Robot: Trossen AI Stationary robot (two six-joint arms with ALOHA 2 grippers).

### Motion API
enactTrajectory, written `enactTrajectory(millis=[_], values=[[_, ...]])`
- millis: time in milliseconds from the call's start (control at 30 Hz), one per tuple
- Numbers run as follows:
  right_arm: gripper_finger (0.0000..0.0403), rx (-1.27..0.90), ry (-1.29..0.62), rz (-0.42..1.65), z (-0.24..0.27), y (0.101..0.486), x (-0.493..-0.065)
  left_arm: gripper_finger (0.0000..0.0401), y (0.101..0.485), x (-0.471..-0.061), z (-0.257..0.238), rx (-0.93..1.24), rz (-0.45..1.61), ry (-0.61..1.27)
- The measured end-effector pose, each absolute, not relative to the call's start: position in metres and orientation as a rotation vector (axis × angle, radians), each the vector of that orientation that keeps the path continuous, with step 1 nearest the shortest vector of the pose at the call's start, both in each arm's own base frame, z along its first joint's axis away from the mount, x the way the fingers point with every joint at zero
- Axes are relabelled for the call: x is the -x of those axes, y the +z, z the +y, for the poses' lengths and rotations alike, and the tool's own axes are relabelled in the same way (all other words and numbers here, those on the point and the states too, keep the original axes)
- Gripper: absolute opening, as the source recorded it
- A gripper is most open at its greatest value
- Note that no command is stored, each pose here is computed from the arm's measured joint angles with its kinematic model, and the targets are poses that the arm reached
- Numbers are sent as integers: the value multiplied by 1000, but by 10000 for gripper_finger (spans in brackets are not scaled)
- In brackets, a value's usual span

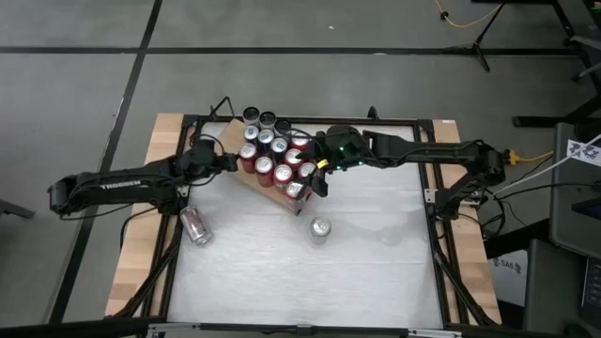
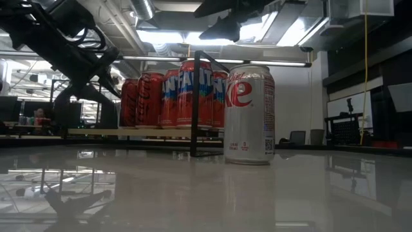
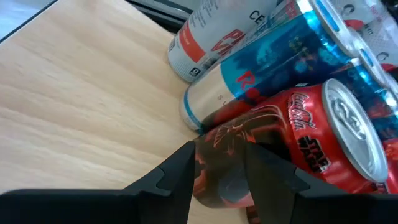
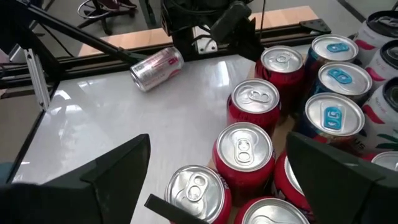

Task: Pick and place cans onto a shelf
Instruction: Put the red/black soda can on the shelf aligned with the other red/black soda cans

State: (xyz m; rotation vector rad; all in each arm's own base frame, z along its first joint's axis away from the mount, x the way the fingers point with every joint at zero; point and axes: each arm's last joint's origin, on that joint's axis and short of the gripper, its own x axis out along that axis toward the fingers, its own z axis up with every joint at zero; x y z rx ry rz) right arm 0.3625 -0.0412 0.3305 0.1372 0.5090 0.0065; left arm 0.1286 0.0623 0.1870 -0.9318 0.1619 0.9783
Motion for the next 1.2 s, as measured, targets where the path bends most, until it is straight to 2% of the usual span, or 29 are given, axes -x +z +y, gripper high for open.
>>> enactTrajectory(millis=[400, 533, 800, 1000, 1200], values=[[363, -138, 8, 519, -40, 331, -361, 135, 196, -128, 59, 742, 136, 965], [363, -144, 25, 523, -40, 331, -360, 135, 201, -126, 53, 736, 132, 892], [363, -169, 199, 525, -21, 332, -361, 135, 207, -124, 35, 731, 139, 732], [363, -161, 243, 580, -2, 328, -358, 135, 204, -122, 24, 730, 203, 668], [363, -151, 288, 659, 21, 323, -354, 135, 201, -125, 8, 721, 296, 513]])
